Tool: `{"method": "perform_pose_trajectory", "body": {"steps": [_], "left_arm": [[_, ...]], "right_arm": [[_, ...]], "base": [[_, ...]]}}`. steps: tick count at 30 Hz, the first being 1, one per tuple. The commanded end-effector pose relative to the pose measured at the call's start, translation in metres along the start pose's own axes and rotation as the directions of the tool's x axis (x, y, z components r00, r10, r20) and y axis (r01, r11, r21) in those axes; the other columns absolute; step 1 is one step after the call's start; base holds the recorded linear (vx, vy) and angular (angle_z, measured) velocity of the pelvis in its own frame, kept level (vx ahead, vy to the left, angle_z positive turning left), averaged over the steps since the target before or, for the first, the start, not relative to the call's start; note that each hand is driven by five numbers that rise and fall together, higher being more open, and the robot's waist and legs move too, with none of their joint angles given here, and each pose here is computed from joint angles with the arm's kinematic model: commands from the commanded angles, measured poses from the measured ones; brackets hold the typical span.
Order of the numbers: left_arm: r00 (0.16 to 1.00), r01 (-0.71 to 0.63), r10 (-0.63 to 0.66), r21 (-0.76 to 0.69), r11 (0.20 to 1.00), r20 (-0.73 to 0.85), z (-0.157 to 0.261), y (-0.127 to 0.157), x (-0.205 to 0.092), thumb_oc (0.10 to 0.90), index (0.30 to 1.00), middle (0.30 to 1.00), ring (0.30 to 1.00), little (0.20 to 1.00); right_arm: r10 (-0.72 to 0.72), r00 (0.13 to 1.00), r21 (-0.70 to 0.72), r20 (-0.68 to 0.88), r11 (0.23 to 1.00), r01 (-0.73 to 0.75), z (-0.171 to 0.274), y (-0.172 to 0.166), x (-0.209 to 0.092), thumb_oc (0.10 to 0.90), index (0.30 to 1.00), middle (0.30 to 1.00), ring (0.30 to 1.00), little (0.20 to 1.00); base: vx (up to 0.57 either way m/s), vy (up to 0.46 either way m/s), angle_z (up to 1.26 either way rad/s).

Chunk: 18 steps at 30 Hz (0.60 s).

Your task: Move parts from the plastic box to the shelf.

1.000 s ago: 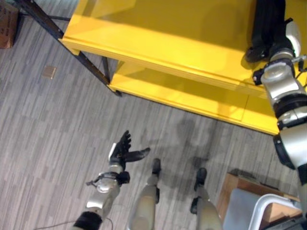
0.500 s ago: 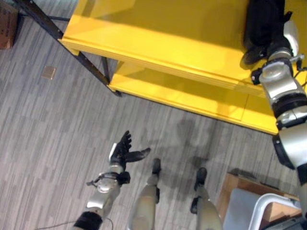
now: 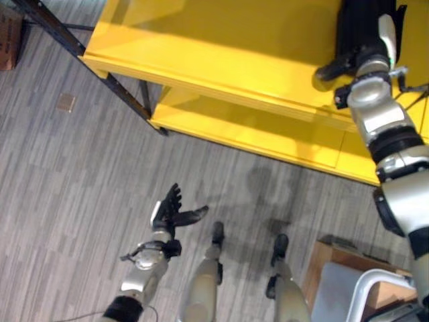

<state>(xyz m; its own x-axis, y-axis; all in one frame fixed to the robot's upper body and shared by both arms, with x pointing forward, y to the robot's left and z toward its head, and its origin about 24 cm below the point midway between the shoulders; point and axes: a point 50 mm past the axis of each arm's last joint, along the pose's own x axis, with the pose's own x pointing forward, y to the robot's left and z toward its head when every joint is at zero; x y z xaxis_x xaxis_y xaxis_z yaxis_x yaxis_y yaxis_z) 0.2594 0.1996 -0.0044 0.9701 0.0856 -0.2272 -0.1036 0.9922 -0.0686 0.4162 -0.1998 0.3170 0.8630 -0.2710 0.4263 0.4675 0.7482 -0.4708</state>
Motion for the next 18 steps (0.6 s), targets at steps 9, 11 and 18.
{"method": "perform_pose_trajectory", "body": {"steps": [9,11,18], "left_arm": [[0.989,-0.048,0.046,0.010,0.999,0.139,0.027,0.017,-0.003,0.900,1.000,1.000,1.000,1.000],[0.989,-0.054,0.052,0.009,0.999,0.138,0.027,0.018,-0.003,0.900,1.000,1.000,1.000,1.000],[0.989,-0.058,0.056,0.007,0.998,0.136,0.026,0.019,-0.005,0.900,1.000,1.000,1.000,1.000]], "right_arm": [[-0.141,0.904,0.265,0.404,0.964,0.032,0.107,-0.010,-0.017,0.900,1.000,1.000,1.000,1.000],[-0.135,0.899,0.281,0.417,0.960,0.013,0.109,-0.008,-0.020,0.900,1.000,1.000,1.000,1.000],[-0.195,0.855,0.306,0.481,0.951,0.046,0.118,-0.018,-0.029,0.900,1.000,1.000,1.000,1.000]], "base": [[0.00,0.001,-0.01],[-0.01,-0.005,-0.07],[0.00,-0.001,-0.02]]}}
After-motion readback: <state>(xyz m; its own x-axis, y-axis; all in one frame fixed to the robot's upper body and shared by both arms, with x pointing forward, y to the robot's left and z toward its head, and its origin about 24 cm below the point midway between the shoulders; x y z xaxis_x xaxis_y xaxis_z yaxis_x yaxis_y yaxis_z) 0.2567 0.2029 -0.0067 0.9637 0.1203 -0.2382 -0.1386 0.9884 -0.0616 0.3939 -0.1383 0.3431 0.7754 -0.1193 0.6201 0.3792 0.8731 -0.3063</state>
